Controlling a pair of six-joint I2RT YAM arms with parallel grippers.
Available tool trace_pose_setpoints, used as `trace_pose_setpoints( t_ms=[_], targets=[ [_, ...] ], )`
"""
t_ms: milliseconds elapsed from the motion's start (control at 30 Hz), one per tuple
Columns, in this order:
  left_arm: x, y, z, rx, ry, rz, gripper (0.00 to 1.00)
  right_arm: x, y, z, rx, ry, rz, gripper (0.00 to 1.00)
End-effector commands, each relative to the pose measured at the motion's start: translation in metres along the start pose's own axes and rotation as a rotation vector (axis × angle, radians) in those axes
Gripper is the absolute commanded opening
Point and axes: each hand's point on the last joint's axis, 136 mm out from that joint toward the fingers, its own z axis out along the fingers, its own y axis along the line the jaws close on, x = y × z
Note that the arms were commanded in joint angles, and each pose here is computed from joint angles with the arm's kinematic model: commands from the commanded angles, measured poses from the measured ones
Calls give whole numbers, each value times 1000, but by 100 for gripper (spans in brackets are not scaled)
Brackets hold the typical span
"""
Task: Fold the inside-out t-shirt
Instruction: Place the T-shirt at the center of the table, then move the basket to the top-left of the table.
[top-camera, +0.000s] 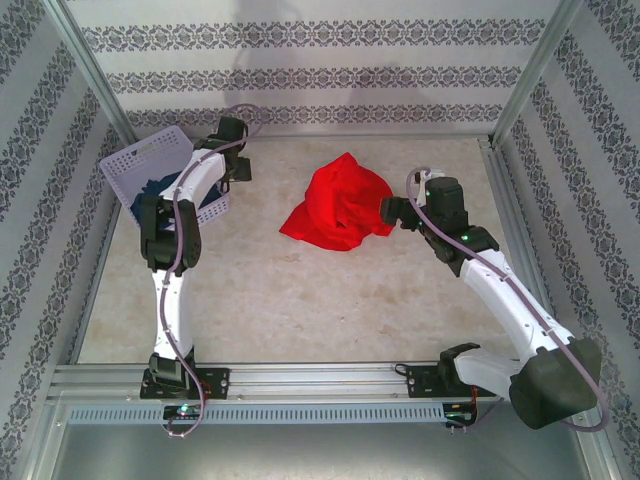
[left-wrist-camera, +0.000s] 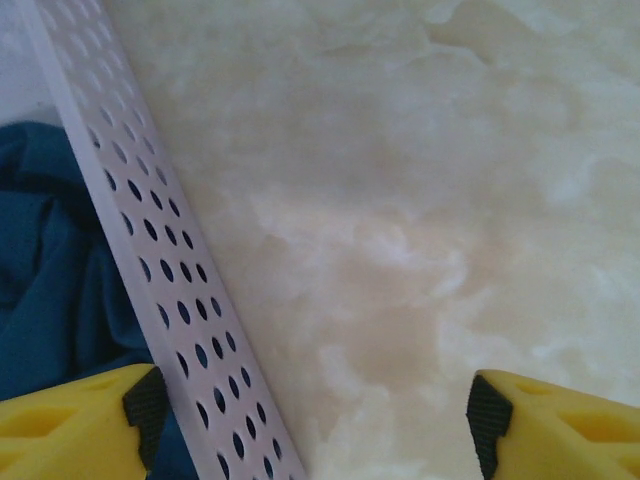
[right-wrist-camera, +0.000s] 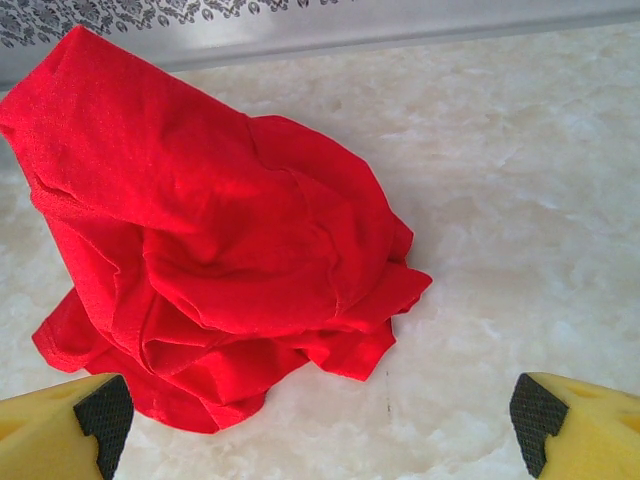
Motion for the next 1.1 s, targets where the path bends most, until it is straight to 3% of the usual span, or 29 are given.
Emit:
trace_pose_setpoints(
  t_ms=[0, 133, 333, 633, 767, 933, 1067],
  targets=[
    [2, 15, 1, -22, 33, -30, 77, -4, 8, 1, -27, -11, -4, 98],
    [6, 19, 9, -5, 42, -50, 68, -3, 9, 5, -31, -5, -4, 98],
    [12, 28, 18, -1, 63, -33, 45, 5, 11, 12, -42, 21, 1, 98],
    [30, 50, -2, -67, 103, 222, 27, 15, 8, 19, -34, 44, 4, 98],
    [37, 65, -4, -126, 108, 310, 22, 16, 9, 29, -30, 67, 3, 98],
    [39, 100, 4, -251, 159, 324, 21, 22, 12, 48, -21, 123, -19, 98],
    [30, 132, -3, -355, 163, 267, 34, 39, 18, 68, -32, 200, -69, 95]
  ],
)
